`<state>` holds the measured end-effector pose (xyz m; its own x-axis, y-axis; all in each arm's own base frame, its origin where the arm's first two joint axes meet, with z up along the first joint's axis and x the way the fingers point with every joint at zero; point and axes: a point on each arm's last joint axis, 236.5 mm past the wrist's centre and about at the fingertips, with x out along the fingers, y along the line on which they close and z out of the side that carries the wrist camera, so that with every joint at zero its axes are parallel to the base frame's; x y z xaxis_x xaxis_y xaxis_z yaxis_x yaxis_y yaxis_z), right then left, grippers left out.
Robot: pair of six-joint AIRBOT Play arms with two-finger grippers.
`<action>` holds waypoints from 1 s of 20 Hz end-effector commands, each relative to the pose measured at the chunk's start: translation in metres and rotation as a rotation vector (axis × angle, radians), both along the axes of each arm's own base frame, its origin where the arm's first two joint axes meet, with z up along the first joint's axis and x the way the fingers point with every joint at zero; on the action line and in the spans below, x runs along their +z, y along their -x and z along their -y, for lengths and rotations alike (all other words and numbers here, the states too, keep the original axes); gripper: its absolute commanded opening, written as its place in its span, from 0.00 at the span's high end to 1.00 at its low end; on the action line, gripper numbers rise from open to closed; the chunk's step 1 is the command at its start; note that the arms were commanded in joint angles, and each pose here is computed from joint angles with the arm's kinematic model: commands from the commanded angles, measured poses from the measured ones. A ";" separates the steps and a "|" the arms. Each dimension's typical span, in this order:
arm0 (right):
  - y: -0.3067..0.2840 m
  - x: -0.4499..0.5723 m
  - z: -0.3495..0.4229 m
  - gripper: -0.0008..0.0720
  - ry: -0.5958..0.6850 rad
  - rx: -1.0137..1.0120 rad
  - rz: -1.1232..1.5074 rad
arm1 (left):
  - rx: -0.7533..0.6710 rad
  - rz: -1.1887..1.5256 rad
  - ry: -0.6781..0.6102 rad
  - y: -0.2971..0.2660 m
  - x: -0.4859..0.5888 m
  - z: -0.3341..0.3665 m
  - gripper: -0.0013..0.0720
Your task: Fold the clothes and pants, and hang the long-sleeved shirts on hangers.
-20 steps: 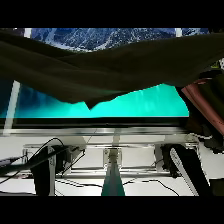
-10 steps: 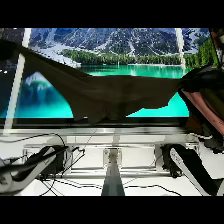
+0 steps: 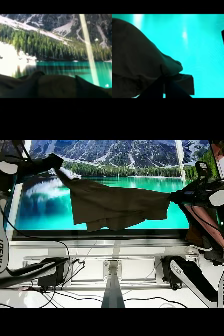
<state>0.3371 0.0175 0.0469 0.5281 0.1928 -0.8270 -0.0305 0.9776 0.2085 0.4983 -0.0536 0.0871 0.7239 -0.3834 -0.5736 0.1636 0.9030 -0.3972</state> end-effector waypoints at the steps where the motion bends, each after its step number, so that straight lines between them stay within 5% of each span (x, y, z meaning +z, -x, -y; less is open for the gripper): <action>1: -0.006 -0.002 0.003 0.97 -0.001 -0.024 0.019 | -0.083 -0.161 -0.010 0.032 -0.031 -0.009 0.89; 2: -0.006 -0.002 0.003 0.97 0.000 -0.023 0.018 | -0.103 -0.235 0.006 0.049 -0.038 -0.018 0.97; 11: -0.006 -0.002 0.004 0.97 0.001 -0.024 0.022 | -0.042 -0.570 0.088 0.216 -0.115 -0.039 0.97; 12: -0.006 -0.002 0.004 0.97 0.001 -0.025 0.023 | -0.043 -0.609 0.130 0.234 -0.130 -0.026 0.87; 14: -0.006 -0.002 0.003 0.97 0.000 -0.024 0.022 | -0.007 -0.645 0.249 0.247 -0.152 -0.003 0.49; 20: -0.004 -0.003 0.003 0.97 -0.002 -0.021 0.012 | -0.012 -0.660 0.310 0.248 -0.189 0.019 0.45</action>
<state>0.3423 0.0148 0.0448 0.5458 0.1816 -0.8180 -0.0128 0.9779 0.2085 0.2541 -0.0648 -0.0838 0.2632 -0.5962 -0.7585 -0.1686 0.7457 -0.6446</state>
